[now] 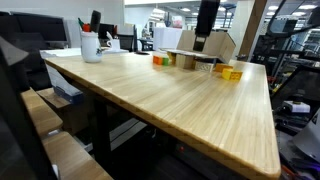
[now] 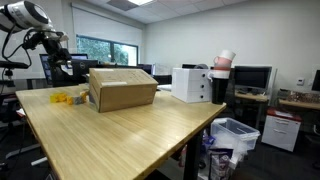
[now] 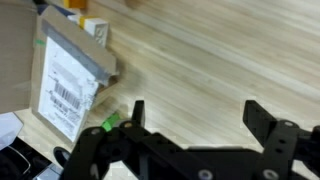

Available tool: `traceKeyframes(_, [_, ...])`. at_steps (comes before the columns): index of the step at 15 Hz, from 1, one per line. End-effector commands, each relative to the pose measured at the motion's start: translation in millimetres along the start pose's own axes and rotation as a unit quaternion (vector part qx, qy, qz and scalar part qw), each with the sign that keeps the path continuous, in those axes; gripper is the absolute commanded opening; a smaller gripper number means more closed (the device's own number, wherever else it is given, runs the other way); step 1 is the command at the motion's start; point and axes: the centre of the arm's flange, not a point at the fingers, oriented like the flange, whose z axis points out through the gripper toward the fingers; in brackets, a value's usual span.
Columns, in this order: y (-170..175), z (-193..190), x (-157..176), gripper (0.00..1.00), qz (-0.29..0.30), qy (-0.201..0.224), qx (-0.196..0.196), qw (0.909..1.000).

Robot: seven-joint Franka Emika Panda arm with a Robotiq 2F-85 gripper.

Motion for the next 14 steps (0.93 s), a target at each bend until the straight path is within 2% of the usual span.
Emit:
traceKeyframes(1, [43, -12, -12, 1.0, -0.012, -0.009, 0.003, 0.9999])
traceKeyframes(3, [52, -16, -17, 1.0, -0.017, -0.008, 0.01, 0.9998])
traceKeyframes(6, [38, -21, -30, 1.0, -0.037, -0.005, 0.018, 0.9991])
traceKeyframes(8, [22, -23, -47, 1.0, -0.074, 0.004, 0.017, 0.9971])
traceKeyframes(9, [99, -2, -28, 1.0, -0.083, 0.009, 0.029, 0.9961])
traceKeyframes(11, [111, 3, -16, 1.0, -0.109, 0.021, 0.055, 0.9923])
traceKeyframes(14, [176, 20, 0, 1.0, -0.123, 0.04, 0.096, 0.987])
